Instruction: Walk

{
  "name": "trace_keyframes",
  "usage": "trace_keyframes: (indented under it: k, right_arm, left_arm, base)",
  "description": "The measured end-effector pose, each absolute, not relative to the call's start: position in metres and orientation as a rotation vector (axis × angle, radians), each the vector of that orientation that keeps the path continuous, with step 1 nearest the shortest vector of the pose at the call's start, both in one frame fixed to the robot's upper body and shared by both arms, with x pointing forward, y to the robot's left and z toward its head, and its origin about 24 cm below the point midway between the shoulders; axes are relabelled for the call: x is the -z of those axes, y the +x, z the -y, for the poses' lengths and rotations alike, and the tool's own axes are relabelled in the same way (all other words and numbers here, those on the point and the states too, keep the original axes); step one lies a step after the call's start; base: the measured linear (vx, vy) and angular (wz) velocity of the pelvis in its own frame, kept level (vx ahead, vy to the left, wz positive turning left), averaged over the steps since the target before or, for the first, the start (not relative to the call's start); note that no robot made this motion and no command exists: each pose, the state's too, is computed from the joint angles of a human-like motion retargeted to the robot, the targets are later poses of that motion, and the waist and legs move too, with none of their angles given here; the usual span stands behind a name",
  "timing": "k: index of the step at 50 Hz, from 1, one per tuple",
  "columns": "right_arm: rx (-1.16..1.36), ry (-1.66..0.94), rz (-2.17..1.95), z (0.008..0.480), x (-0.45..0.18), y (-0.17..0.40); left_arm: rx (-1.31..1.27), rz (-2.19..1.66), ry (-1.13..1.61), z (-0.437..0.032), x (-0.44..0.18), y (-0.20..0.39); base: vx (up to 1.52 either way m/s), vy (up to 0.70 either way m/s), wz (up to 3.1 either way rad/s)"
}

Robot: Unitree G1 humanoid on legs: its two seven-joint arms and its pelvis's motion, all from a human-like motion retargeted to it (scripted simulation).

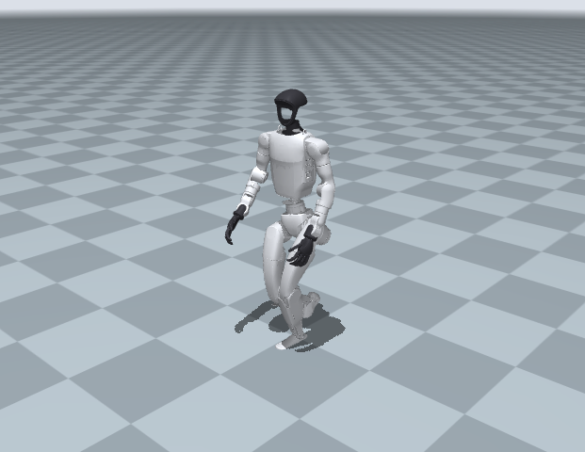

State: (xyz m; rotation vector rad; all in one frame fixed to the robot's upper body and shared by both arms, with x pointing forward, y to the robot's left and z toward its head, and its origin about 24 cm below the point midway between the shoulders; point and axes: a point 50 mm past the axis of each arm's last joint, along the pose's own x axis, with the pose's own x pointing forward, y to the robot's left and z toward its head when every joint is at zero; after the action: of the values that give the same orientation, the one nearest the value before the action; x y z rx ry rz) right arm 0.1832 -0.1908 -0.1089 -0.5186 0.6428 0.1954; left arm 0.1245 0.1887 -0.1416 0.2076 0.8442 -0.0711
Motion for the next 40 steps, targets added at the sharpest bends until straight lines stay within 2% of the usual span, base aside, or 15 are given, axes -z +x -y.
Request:
trace_keyframes:
  k: [7, 20, 30, 40]
  right_arm:
    - [-0.229, -0.484, -0.764, 0.196, 0.127, 0.155]
    - [-0.054, -0.504, -0.908, 0.238, 0.136, 0.123]
    - [-0.011, -0.513, -0.965, 0.247, 0.141, 0.102]
    - [-0.03, -0.588, -0.739, 0.237, 0.117, 0.157]
  left_arm:
    - [0.103, -0.776, 0.232, -0.189, 0.134, 0.146]
    - [0.163, -0.613, 0.231, -0.168, 0.11, 0.194]
    - [0.219, -0.603, 0.227, -0.156, 0.112, 0.186]
    - [0.192, -0.702, 0.256, -0.167, 0.125, 0.16]
  base:
    - [0.0, 0.01, -0.04]
    - [0.01, 0.03, -0.41]
    - [-0.01, 0.01, -0.09]
    - [0.0, -0.01, -0.06]
